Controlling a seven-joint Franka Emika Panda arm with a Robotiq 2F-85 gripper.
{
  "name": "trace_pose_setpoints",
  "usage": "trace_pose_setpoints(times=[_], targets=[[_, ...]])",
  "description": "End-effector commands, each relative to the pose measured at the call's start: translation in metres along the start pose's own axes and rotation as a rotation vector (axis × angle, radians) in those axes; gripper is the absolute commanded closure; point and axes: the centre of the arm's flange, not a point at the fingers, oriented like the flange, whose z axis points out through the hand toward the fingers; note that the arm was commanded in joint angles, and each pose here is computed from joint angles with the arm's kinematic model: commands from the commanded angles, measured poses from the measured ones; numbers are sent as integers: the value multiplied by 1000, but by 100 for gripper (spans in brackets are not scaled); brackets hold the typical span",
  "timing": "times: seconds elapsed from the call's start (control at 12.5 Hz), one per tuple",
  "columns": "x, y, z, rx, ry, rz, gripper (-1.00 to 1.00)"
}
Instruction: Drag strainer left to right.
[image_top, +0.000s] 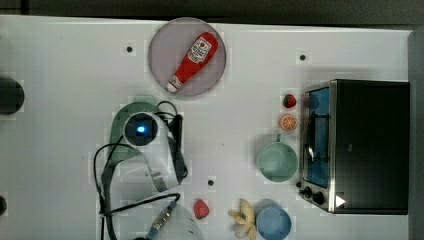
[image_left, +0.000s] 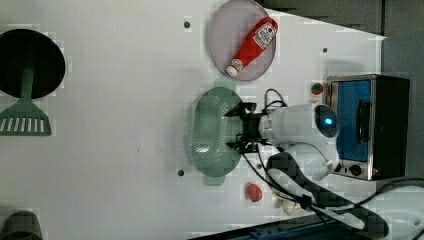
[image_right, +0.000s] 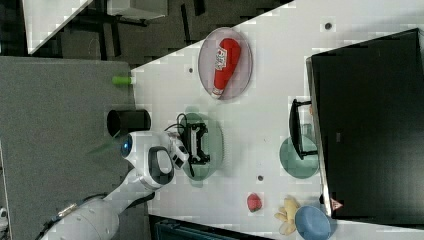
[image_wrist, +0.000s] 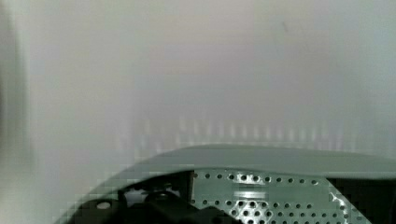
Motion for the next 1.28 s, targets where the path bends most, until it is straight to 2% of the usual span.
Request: trace_pose_setpoints(times=[0.08, 0.4, 0.64, 1.04, 1.28], targets=[[69, -11, 3, -10, 24, 3, -100], [131, -18, 4, -13, 48, -38, -100], [168, -21, 2, 1, 64, -12, -100], [213, -21, -1, 9, 90, -19, -100], [236, -20, -2, 8, 103, -81, -100]])
